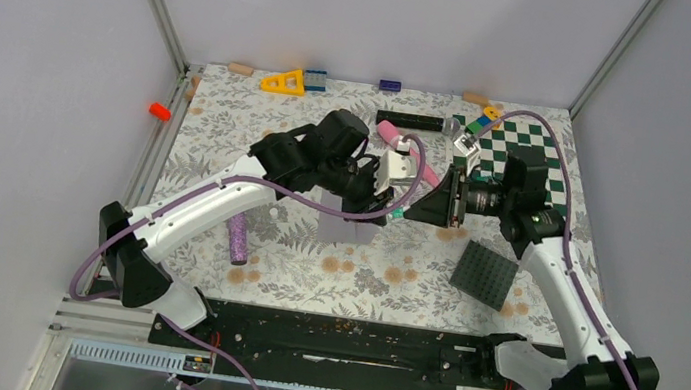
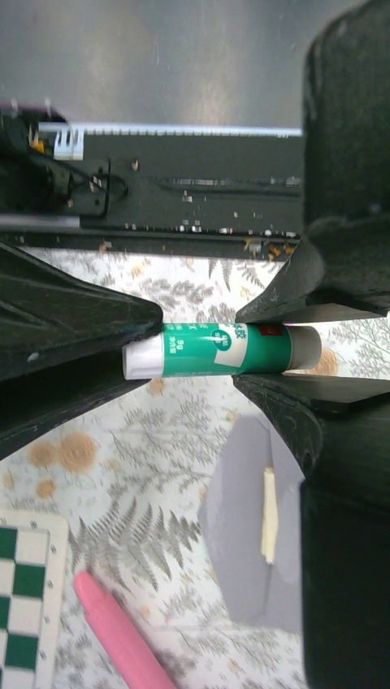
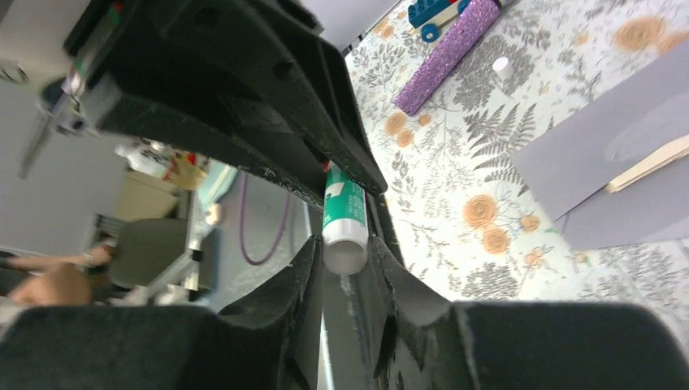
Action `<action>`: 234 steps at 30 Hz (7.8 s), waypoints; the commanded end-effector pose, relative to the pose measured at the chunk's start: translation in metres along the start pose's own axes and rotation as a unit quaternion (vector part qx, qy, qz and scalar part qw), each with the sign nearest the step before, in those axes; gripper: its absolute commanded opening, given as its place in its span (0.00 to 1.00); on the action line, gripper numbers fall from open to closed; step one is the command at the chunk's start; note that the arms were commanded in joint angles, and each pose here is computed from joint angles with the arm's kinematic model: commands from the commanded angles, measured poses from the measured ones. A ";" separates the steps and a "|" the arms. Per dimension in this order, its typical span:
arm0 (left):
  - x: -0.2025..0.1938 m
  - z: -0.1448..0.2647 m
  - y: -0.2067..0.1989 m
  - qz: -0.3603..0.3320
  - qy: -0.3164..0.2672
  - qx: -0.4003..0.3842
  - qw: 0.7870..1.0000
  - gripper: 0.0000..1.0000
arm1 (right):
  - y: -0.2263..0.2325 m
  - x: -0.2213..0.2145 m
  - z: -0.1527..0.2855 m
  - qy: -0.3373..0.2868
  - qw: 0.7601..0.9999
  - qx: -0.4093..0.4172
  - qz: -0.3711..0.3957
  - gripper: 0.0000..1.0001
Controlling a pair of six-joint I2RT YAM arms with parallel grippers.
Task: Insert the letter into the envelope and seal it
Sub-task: Unscrew the solid glue.
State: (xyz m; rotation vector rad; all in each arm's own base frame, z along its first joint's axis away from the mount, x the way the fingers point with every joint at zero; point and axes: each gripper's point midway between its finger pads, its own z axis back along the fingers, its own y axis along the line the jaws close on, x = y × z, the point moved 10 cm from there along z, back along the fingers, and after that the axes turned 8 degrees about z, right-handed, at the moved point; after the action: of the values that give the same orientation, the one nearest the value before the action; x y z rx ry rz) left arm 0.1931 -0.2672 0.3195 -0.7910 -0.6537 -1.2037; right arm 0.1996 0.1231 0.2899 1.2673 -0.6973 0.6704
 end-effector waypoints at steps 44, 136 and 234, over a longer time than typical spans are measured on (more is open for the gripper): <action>-0.008 0.003 -0.024 0.002 -0.007 -0.072 0.997 0.13 | 0.036 -0.016 0.032 0.010 0.909 -0.016 0.416 0.78; -0.022 -0.008 -0.044 -0.021 0.042 -0.149 0.988 0.08 | 0.013 -0.053 0.005 0.057 0.814 0.068 0.574 0.86; -0.030 -0.029 -0.035 0.029 0.077 -0.221 0.972 0.05 | 0.030 -0.057 0.007 0.042 0.771 0.104 0.627 0.85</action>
State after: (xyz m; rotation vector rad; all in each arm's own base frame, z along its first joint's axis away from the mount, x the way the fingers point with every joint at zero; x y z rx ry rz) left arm 0.1562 -0.2757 0.2748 -0.9638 -0.2787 -1.3102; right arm 0.1476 0.1141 0.2628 0.7634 -1.3212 1.8213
